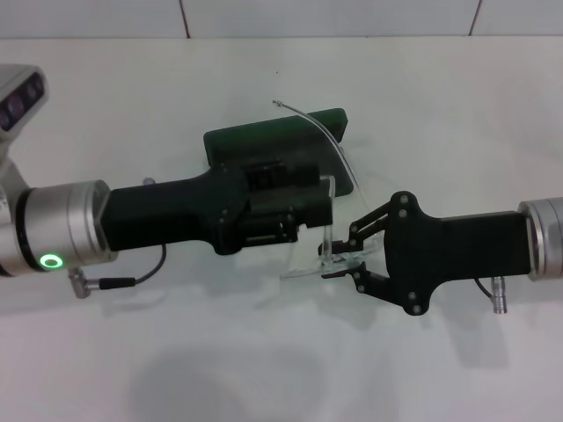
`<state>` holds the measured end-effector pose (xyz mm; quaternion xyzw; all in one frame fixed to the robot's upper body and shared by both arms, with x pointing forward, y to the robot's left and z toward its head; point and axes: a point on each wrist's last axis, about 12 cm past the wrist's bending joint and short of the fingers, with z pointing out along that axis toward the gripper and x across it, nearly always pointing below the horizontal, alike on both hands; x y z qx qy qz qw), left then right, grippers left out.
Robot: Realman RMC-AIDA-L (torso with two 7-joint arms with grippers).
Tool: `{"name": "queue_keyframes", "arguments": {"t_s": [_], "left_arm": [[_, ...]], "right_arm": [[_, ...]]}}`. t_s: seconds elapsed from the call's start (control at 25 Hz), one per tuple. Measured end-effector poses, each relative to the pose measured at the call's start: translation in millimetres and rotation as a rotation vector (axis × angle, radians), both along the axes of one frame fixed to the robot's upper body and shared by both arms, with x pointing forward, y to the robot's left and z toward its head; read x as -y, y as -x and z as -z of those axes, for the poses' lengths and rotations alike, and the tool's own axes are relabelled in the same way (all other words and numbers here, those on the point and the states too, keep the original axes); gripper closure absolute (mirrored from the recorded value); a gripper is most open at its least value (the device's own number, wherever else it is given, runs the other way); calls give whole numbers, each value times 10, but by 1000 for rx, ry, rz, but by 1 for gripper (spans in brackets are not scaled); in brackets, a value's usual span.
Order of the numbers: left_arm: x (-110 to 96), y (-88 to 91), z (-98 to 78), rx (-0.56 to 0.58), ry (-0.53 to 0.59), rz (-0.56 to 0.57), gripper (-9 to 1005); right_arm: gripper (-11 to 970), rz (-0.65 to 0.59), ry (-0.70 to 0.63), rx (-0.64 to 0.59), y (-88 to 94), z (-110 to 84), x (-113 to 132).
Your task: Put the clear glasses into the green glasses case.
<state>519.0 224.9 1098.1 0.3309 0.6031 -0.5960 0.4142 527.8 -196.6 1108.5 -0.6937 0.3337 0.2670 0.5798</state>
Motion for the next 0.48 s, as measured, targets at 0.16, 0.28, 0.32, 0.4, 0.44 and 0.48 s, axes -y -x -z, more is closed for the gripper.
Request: {"name": "queue_keyframes", "arguments": {"t_s": [0.16, 0.28, 0.32, 0.4, 0.44, 0.48], "left_arm": [[60, 11, 10, -4, -11, 31, 294], [92, 10, 10, -5, -11, 41, 294], [101, 8, 8, -6, -11, 44, 294], [115, 9, 12, -10, -15, 51, 294], [125, 11, 16, -12, -18, 55, 294], [136, 13, 20, -13, -22, 61, 294]], "right_arm": [[842, -3, 2, -4, 5, 9, -4], [841, -3, 3, -5, 4, 12, -3], [841, -3, 3, -6, 4, 12, -2], [841, -3, 3, -6, 3, 12, -1], [841, -3, 4, -6, 3, 12, -1], [841, -3, 4, -6, 3, 12, -1]]}}
